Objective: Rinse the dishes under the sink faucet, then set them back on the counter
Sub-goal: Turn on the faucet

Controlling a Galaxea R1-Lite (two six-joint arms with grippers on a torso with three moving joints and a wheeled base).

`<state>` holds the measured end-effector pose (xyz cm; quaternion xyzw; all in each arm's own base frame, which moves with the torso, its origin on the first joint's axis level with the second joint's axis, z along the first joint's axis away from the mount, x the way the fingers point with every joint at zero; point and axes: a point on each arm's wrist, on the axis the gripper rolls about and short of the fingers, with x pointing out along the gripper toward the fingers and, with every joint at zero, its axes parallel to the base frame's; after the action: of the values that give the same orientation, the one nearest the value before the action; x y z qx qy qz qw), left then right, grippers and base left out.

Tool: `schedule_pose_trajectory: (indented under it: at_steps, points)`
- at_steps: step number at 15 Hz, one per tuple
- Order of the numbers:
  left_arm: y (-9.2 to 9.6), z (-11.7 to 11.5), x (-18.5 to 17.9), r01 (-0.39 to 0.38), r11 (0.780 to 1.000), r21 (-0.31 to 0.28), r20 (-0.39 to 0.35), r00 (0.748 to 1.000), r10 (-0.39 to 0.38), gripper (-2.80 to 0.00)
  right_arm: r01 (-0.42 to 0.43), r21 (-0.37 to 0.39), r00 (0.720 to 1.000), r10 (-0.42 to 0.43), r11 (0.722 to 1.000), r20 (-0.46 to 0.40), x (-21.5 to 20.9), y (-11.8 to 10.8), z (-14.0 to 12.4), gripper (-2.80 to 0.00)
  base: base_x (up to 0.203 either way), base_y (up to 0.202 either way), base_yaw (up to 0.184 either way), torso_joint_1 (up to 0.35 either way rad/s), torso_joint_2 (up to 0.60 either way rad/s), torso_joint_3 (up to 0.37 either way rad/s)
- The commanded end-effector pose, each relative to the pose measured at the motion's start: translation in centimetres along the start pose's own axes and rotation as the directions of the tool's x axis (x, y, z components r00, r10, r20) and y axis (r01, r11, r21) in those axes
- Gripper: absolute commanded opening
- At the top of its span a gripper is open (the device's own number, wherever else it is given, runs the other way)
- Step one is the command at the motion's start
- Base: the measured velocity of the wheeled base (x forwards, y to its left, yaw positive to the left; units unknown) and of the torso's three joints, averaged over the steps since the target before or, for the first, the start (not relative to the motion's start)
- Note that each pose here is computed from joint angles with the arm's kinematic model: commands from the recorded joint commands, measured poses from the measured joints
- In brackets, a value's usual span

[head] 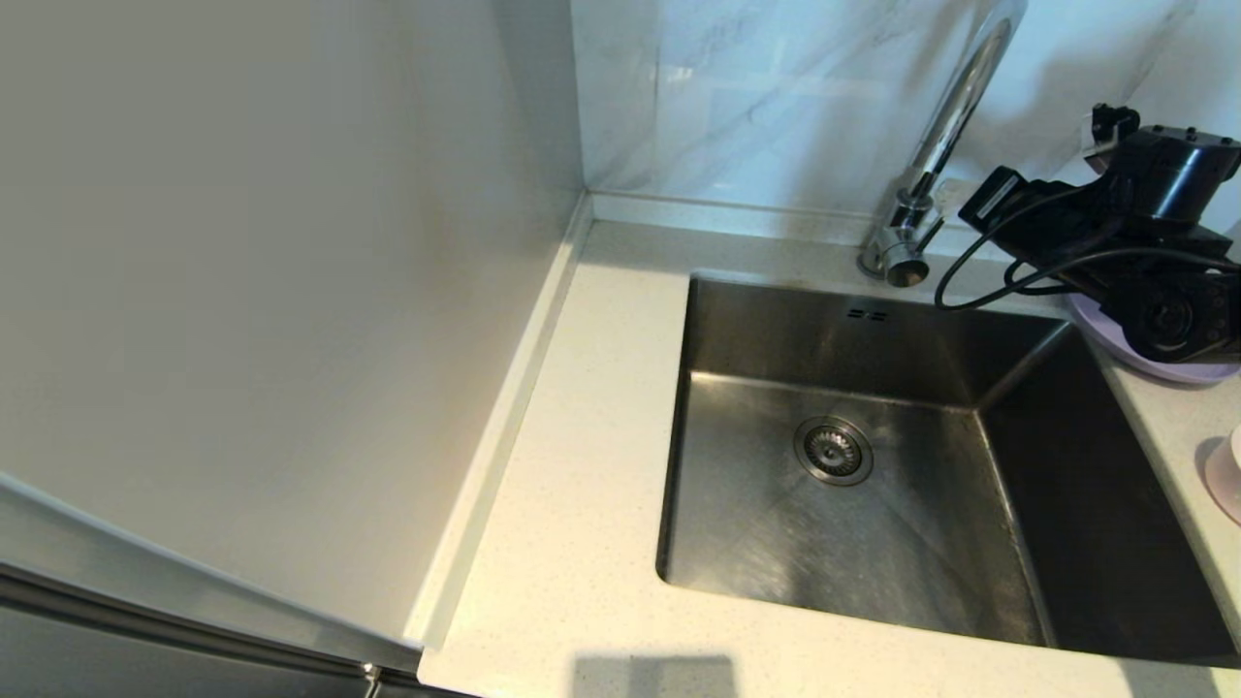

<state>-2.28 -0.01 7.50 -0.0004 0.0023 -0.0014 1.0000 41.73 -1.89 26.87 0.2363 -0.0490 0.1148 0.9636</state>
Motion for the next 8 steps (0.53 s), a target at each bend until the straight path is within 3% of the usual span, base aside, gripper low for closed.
schedule_pose_trajectory:
  at_steps: [1,8]
  points:
    - [0.0,0.0,0.0,0.0,1.0,-0.001,0.0,1.0,0.0,-2.8,0.002,0.004,1.0,-0.002,1.0,-0.006,-0.13,-0.04,-0.15,-2.8,0.0,0.0,0.0,0.0,0.0,0.0]
    - [0.0,0.0,0.0,0.0,1.0,-0.001,0.0,1.0,0.0,-2.8,0.0,0.007,1.0,0.0,1.0,-0.023,-0.66,-0.14,-0.22,-2.8,0.0,0.0,0.0,0.0,0.0,0.0]
